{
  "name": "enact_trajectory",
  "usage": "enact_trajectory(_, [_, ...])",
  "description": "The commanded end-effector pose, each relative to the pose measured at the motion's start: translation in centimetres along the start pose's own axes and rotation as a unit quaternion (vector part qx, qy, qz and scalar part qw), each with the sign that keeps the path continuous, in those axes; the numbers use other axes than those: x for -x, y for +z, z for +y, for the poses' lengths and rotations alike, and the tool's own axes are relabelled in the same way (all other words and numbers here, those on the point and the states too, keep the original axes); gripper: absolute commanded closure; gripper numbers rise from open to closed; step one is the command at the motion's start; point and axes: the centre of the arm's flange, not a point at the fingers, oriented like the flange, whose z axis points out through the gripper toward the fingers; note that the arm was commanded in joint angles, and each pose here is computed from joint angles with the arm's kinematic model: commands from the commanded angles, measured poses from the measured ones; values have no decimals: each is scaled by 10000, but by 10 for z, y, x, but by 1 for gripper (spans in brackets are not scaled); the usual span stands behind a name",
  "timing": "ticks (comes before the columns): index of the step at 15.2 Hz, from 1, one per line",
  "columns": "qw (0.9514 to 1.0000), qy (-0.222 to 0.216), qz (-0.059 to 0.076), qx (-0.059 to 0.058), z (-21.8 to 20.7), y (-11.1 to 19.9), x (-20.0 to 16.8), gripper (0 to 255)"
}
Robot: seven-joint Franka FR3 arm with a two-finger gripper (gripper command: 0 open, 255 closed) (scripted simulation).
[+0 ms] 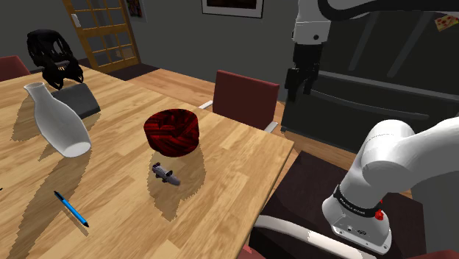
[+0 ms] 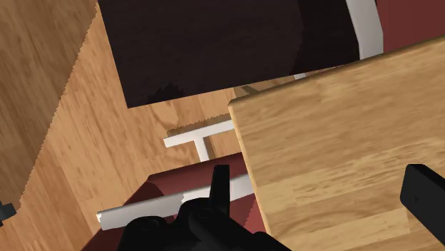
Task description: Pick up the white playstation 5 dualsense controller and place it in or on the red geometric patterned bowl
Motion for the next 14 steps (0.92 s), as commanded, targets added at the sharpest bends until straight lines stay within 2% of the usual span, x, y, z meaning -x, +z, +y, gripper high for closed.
enact_trajectory(1, [10000, 0, 0, 0, 0, 0, 0, 0])
enact_trajectory(14, [9994, -264, 202, -133, -146, 52, -59, 0])
